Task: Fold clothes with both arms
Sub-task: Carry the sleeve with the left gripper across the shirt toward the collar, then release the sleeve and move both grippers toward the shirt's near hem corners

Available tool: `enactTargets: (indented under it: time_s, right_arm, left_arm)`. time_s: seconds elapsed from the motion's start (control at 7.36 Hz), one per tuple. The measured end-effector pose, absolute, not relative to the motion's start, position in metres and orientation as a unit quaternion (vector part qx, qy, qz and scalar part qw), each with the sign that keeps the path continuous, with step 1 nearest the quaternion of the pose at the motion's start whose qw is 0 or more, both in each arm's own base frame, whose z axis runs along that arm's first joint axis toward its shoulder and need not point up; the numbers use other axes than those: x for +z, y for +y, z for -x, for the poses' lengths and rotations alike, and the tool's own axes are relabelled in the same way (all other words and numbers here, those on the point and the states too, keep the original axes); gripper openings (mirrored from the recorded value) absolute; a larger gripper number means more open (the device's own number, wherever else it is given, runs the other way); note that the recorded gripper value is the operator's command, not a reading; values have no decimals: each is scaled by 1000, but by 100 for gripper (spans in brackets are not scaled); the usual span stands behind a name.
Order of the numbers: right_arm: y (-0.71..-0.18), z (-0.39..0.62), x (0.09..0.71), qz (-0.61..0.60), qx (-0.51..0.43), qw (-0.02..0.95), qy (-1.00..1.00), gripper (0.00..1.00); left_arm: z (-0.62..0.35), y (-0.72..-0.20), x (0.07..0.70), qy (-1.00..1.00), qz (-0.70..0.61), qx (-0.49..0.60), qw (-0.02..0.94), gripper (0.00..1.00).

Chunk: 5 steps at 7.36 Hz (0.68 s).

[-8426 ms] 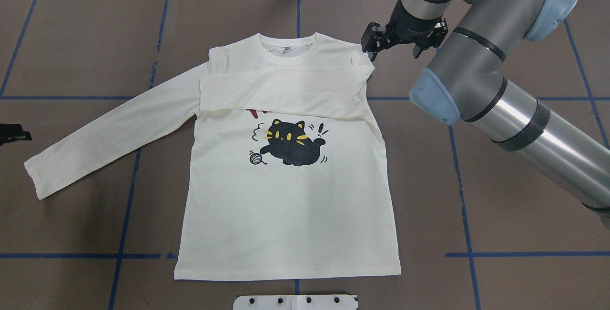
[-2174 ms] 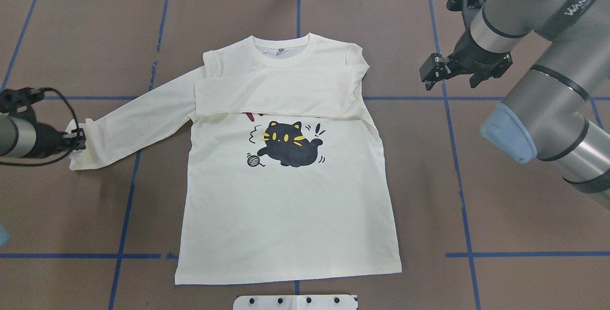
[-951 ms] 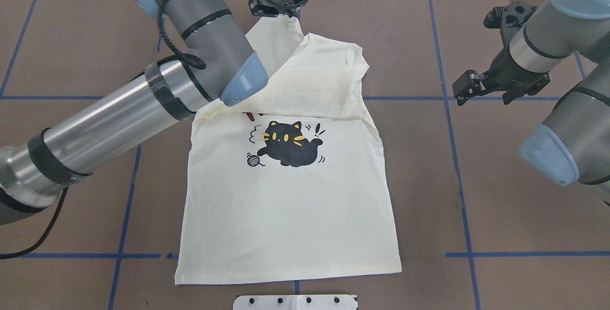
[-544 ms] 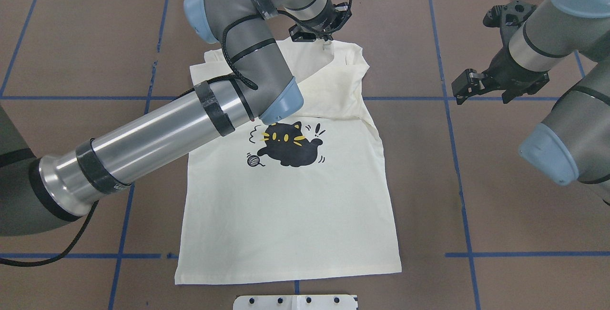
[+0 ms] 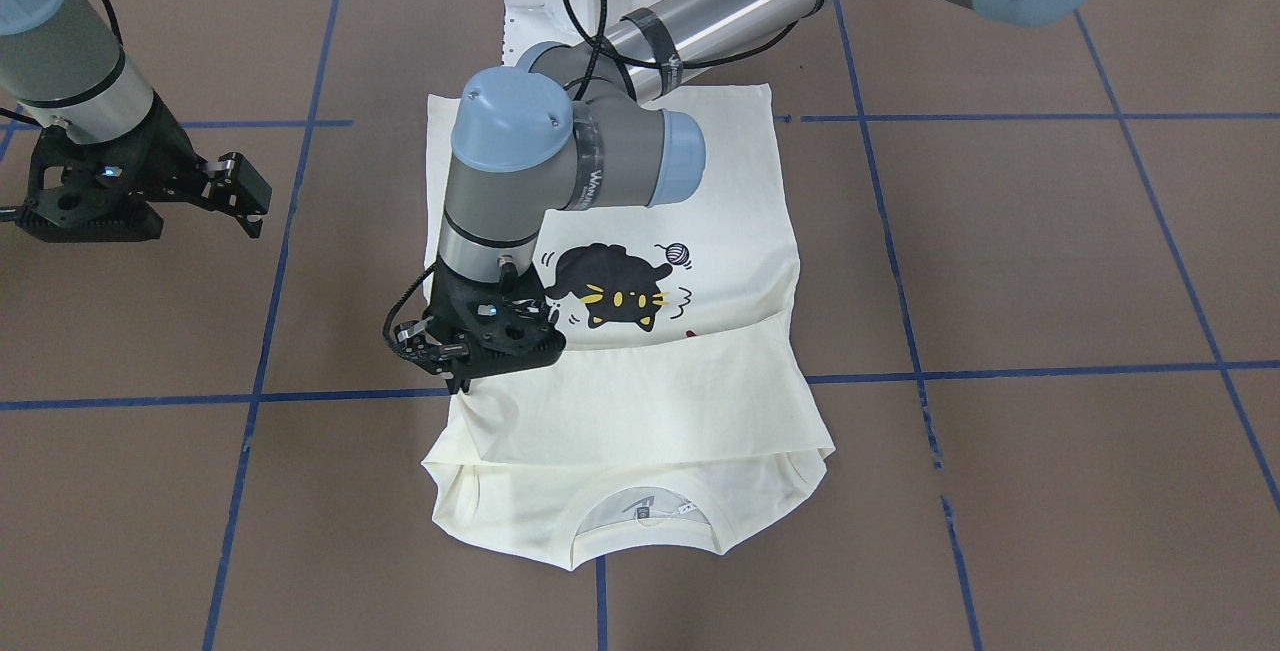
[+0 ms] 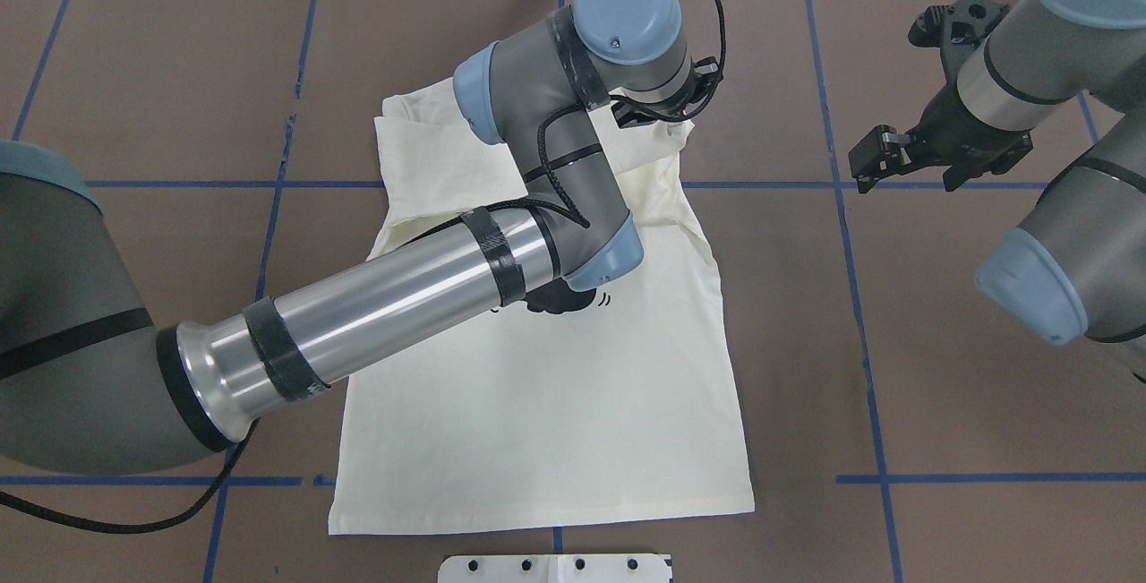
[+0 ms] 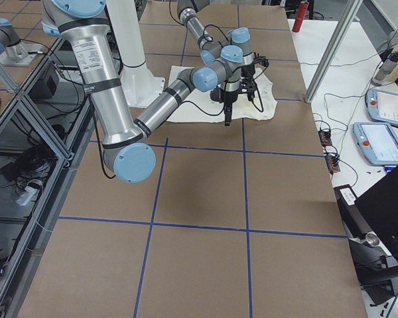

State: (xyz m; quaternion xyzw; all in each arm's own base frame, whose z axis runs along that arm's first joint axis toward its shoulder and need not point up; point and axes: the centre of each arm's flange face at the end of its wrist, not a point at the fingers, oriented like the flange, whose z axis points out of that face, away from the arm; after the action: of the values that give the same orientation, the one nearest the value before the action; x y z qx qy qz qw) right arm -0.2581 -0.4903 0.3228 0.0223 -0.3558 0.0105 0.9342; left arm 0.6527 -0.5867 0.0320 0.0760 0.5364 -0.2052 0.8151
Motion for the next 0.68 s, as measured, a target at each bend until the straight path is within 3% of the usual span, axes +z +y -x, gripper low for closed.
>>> enactTargets:
  time_s: [0.68]
  right_arm:
    - [-490, 258, 320, -21, 10, 933, -360, 100]
  left_arm:
    - [-636, -577, 84, 549, -131, -136, 814, 100]
